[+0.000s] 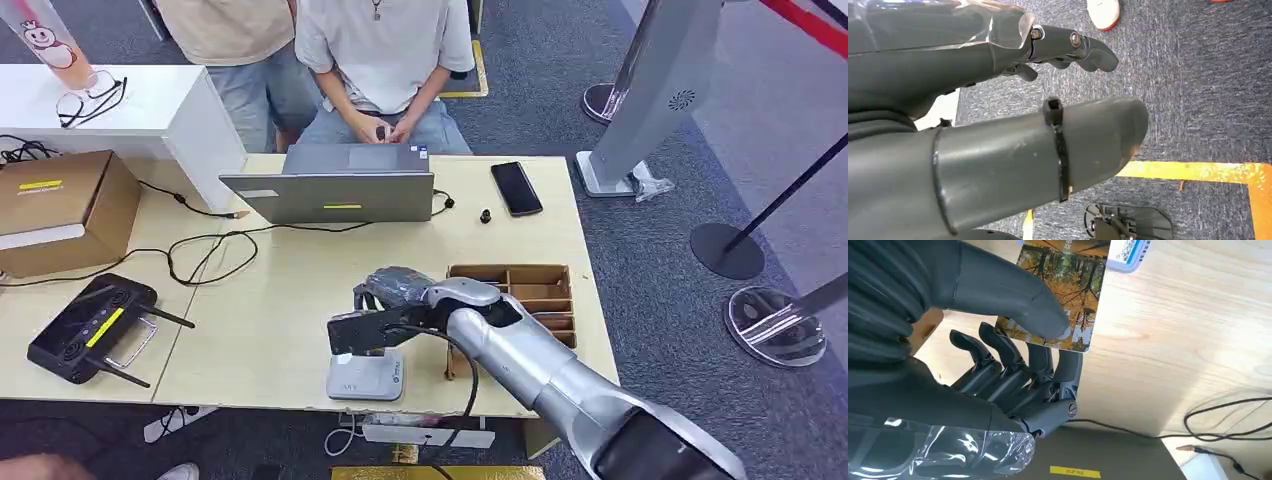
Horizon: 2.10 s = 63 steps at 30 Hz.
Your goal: Pass the card to the sensor for recognition and then transmit it.
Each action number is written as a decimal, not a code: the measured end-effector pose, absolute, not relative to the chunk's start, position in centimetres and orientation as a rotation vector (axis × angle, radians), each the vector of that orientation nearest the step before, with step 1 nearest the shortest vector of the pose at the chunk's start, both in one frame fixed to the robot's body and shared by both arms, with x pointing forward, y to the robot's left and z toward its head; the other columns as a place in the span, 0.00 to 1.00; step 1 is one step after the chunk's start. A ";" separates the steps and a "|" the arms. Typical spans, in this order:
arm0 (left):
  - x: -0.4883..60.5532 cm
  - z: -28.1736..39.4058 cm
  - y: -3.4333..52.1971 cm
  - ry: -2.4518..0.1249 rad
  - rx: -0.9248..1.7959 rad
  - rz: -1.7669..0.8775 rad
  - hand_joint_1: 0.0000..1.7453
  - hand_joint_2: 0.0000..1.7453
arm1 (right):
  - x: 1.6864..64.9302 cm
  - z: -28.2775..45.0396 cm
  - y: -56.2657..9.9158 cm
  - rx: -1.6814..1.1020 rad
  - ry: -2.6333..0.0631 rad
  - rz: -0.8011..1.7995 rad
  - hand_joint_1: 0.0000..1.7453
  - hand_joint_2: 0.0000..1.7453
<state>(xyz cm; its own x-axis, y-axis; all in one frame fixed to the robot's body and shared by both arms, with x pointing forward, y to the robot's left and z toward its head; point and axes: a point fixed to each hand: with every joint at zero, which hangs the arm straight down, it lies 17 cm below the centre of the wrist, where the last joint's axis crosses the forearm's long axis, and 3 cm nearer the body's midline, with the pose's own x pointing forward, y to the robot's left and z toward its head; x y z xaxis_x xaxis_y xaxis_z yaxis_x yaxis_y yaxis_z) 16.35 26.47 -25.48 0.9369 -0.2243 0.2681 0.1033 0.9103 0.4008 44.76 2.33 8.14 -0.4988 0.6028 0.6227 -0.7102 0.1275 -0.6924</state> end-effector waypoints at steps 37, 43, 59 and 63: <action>16.4 -25.5 26.1 -0.320 0.385 -0.186 0.00 0.00 | 40.9 3.2 4.3 0.243 -1.201 1.531 1.00 1.00; 16.6 -25.4 25.9 -0.325 0.384 -0.201 0.00 0.00 | 40.4 2.4 4.5 0.255 -1.179 1.510 1.00 1.00; 16.8 -25.4 25.4 -0.324 0.375 -0.223 0.00 0.00 | 41.4 2.2 3.7 0.253 -1.158 1.425 1.00 1.00; 16.9 -25.4 25.4 -0.324 0.375 -0.224 0.00 0.00 | 42.0 2.7 3.5 0.265 -1.157 1.405 1.00 1.00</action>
<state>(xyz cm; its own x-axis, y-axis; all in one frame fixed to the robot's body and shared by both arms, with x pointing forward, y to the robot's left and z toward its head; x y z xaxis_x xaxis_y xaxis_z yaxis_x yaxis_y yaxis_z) 16.89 25.39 -25.35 0.9243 -0.2723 0.2675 0.1538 0.9070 0.3920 41.99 3.51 2.70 -0.2393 0.6221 0.7454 -0.8511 0.2351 -0.4694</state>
